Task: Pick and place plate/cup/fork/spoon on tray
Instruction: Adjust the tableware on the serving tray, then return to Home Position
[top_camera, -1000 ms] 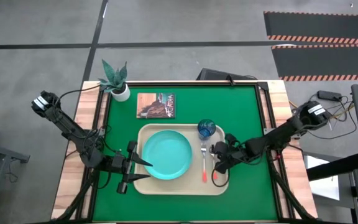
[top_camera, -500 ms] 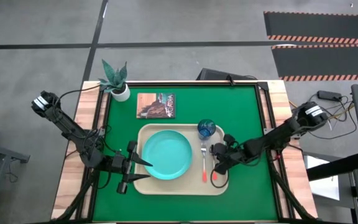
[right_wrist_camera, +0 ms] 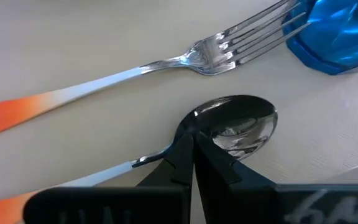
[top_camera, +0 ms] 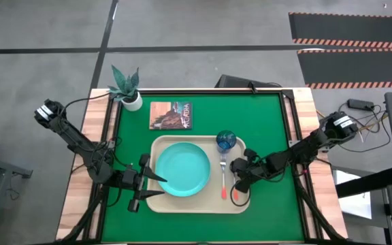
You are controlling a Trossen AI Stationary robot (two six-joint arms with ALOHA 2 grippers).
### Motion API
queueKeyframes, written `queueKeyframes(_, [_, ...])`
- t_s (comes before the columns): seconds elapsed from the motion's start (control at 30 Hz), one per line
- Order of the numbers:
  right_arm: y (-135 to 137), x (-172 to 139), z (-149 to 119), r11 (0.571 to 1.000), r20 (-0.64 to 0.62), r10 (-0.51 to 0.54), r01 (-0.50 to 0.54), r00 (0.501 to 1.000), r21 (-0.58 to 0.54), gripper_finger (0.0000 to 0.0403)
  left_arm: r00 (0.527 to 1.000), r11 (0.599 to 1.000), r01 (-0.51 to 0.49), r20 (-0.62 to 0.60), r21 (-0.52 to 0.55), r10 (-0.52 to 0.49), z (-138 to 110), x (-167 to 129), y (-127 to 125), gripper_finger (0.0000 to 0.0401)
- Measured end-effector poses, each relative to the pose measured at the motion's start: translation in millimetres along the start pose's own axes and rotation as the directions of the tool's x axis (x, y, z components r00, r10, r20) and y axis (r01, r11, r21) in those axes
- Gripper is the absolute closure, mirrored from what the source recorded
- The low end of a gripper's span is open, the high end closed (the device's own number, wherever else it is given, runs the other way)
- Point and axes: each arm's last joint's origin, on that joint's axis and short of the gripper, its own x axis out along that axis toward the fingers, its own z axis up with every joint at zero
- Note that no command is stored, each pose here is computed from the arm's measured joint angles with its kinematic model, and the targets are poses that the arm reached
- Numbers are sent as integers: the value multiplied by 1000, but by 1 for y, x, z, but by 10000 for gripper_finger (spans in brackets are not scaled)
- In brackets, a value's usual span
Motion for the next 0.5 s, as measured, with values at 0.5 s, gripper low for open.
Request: queueKeyframes(0.5, [17, -20, 20, 997, 28, 23, -21, 999, -77, 394, 1000, 1000, 5, -5, -1, -5, 0, -1, -1, 246])
